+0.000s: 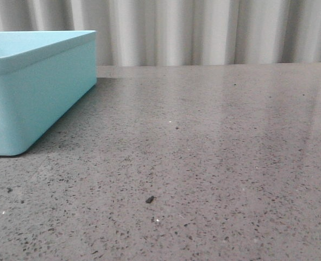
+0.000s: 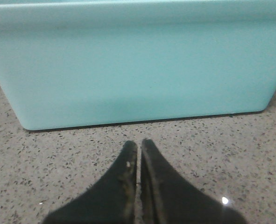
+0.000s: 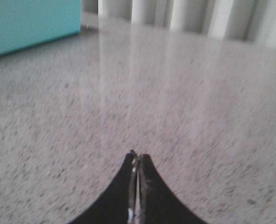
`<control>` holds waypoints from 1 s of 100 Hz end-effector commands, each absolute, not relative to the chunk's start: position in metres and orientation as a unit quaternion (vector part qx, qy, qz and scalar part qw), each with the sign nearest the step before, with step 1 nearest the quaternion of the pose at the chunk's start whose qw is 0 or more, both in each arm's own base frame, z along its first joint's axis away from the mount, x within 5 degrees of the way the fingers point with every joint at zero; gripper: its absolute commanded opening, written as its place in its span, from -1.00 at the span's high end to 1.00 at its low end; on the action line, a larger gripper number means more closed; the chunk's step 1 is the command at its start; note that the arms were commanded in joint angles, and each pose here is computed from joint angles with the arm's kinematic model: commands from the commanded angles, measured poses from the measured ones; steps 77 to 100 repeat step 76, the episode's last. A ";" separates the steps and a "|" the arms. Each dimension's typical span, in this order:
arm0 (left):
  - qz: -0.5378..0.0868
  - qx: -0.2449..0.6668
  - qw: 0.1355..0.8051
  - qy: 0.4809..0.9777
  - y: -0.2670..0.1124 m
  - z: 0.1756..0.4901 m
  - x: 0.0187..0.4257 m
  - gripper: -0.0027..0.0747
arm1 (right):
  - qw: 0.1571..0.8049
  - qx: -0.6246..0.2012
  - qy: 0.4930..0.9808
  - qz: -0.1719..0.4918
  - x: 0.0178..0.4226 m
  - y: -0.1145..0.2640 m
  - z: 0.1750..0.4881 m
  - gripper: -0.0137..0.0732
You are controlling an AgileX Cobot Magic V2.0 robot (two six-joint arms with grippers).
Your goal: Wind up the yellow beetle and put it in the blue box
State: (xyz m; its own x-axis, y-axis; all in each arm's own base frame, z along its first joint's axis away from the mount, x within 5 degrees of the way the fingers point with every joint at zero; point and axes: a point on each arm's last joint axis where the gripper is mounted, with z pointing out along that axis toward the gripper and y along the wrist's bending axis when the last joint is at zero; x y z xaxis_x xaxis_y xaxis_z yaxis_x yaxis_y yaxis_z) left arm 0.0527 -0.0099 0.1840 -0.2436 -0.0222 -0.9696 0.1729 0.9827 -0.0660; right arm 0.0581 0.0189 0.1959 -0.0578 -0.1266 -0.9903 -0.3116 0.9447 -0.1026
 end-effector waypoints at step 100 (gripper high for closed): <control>-0.091 0.040 0.634 0.767 -0.010 0.181 0.052 0.99 | 0.725 -0.077 0.683 -0.043 0.055 0.003 0.201 0.83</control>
